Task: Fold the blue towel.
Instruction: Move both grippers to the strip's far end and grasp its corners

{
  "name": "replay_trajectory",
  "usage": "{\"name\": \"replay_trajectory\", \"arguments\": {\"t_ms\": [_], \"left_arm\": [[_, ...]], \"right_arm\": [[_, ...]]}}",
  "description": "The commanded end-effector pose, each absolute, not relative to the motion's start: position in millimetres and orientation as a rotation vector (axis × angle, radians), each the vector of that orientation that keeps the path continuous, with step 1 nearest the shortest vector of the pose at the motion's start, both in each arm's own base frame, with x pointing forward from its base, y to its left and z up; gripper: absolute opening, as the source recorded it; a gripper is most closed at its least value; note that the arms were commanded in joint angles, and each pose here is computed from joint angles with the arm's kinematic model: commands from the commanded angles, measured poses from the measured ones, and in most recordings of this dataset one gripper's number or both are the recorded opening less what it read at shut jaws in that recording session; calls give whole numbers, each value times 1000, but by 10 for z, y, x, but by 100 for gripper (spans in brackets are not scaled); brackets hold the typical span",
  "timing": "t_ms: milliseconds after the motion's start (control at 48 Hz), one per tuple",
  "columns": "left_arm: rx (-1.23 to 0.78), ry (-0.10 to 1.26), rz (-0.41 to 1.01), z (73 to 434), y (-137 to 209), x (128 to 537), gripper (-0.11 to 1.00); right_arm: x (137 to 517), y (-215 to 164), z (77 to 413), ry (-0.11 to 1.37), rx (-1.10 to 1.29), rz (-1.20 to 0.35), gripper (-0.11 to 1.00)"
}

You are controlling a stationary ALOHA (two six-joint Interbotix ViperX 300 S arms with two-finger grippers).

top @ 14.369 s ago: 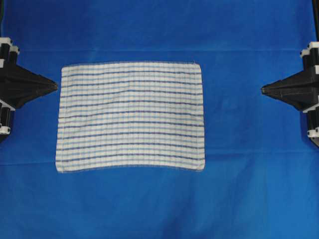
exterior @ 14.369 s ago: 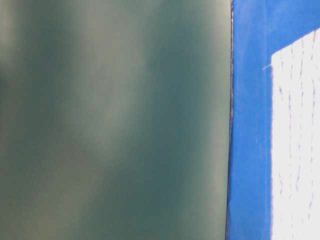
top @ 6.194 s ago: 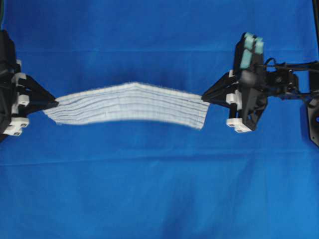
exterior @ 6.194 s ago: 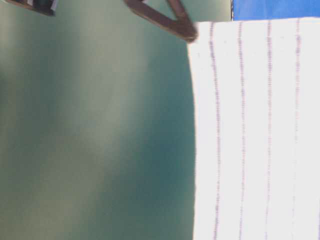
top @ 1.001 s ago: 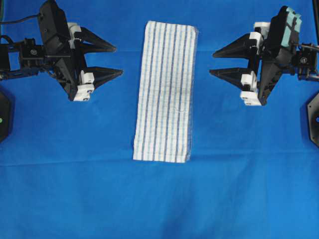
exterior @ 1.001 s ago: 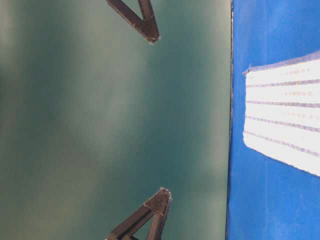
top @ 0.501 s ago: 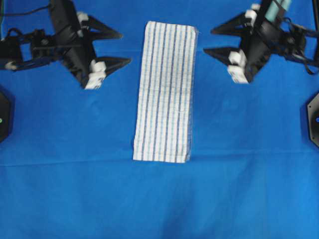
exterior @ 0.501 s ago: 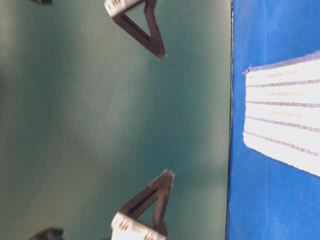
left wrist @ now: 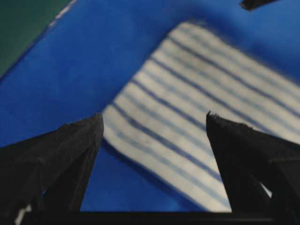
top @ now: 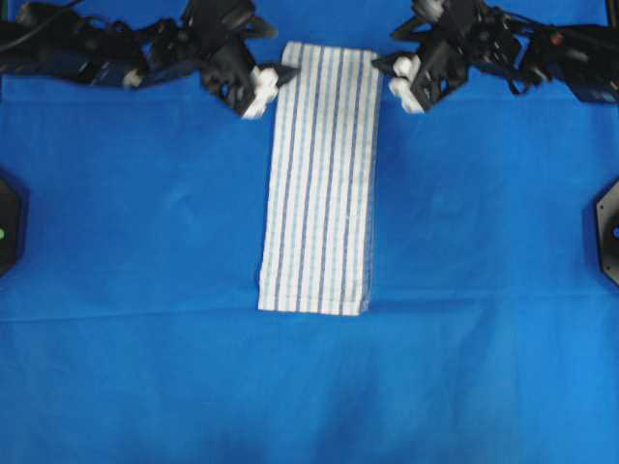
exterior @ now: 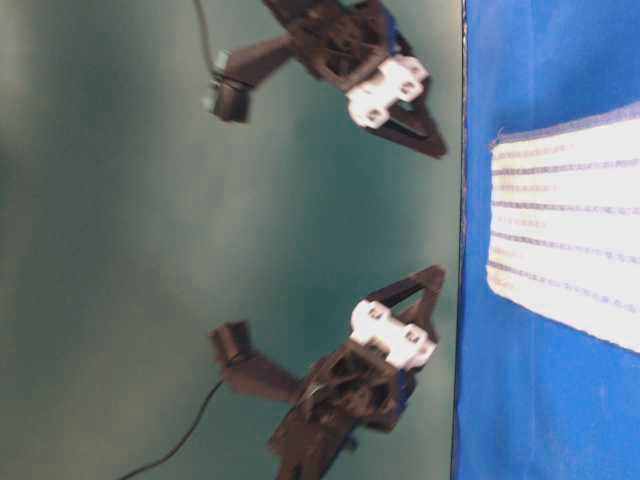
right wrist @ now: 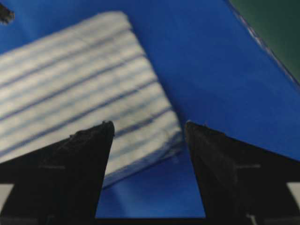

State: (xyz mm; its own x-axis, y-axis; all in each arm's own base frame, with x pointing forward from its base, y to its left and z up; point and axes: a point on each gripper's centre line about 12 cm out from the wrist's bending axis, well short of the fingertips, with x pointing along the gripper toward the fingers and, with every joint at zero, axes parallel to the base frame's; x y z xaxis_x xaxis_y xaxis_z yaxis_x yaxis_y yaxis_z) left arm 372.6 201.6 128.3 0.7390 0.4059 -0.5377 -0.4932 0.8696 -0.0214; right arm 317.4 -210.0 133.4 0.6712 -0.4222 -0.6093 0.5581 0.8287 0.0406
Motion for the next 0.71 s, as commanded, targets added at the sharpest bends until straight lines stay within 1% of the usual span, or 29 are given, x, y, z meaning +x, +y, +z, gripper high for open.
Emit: {"name": "replay_trajectory", "arguments": {"t_ms": [0,229,396,542,626,647,688], "left_arm": [[-157,528,510,1285,2160,3838,84],[-173,574,529,966,2342,3948,84],[-183,607,530,788,2360,3963,84],[-188,625,531,725,2363,3941,80],[-191,629,532,724,2359,3934,75],[-191,630,532,717,2359,3934,73],[-188,631,530,717,2358,3934,65]], "right_arm": [[3232,-2223,1345,603,227,-572,64],[3283,-2343,1133,637,234,-580,64],[3304,-2358,976,667,247,-579,64],[3294,-2345,887,692,258,-578,63],[3309,-2332,891,692,253,-572,56],[3313,-2327,891,692,252,-571,53],[3324,-2319,895,691,248,-567,44]]}}
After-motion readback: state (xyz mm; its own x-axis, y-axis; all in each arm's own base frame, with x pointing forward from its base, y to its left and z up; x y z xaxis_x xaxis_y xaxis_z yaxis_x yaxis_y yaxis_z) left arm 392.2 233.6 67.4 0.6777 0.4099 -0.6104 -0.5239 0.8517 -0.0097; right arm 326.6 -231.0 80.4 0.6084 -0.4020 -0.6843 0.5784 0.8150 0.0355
